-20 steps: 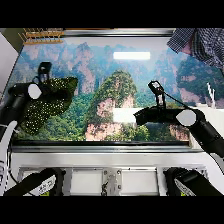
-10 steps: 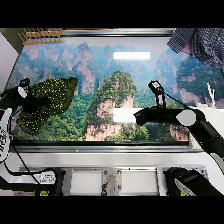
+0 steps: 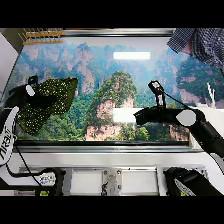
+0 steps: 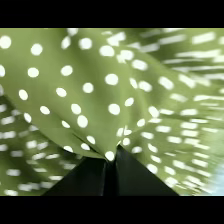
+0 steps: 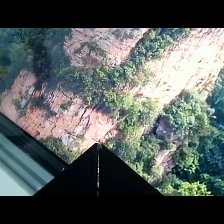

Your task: Fold the clothes and pants, and hang the long-sleeved shirts on hangers.

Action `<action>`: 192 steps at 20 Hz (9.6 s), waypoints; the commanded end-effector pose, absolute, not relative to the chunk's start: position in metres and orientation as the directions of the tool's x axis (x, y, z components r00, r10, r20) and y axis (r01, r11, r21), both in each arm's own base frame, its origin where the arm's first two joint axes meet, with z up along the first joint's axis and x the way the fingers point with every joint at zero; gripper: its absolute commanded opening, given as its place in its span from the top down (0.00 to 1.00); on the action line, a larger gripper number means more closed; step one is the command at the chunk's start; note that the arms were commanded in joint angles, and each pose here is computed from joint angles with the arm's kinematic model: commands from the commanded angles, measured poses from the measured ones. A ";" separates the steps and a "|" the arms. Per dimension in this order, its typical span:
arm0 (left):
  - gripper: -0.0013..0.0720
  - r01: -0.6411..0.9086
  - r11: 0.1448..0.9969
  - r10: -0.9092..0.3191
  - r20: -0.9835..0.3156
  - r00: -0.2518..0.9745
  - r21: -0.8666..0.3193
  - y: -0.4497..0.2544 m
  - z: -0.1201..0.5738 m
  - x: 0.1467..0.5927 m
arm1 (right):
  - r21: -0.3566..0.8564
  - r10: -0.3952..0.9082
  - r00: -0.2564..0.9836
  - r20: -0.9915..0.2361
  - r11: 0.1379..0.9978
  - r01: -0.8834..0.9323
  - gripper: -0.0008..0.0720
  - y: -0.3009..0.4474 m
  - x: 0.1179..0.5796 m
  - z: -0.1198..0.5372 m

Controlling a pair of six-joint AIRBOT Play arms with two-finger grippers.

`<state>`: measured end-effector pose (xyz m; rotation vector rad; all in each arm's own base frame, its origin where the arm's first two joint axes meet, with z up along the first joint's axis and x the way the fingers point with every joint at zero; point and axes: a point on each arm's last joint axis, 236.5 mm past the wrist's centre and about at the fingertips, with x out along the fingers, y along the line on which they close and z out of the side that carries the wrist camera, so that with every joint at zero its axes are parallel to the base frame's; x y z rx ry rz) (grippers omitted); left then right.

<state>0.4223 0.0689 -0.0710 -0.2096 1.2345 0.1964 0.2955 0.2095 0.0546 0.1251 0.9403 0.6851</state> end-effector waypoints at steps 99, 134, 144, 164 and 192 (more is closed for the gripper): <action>0.98 -0.158 0.885 -0.379 -0.875 0.302 -0.438 -0.106 -0.047 0.355 | 0.503 0.475 0.265 -0.839 0.863 0.046 0.35 0.143 0.321 -0.111; 0.98 0.328 0.849 -0.393 -0.080 0.916 -0.415 -0.104 0.407 0.350 | 0.398 0.453 0.724 -0.520 0.879 -0.263 0.98 0.118 0.282 0.304; 0.98 0.053 0.832 -0.431 -0.584 0.688 -0.552 -0.133 0.141 0.544 | 0.371 0.336 0.407 -0.850 0.929 0.007 0.98 0.114 0.450 0.053; 0.98 -0.184 0.915 -0.305 -0.915 0.265 -0.358 -0.085 -0.069 0.299 | 0.221 0.226 0.182 -0.957 0.974 -0.048 0.98 0.109 0.336 -0.068; 0.98 0.078 0.905 -0.402 -0.785 0.470 -0.417 -0.137 0.047 0.316 | 0.614 0.551 0.315 -0.773 0.775 0.150 0.15 0.027 0.381 -0.040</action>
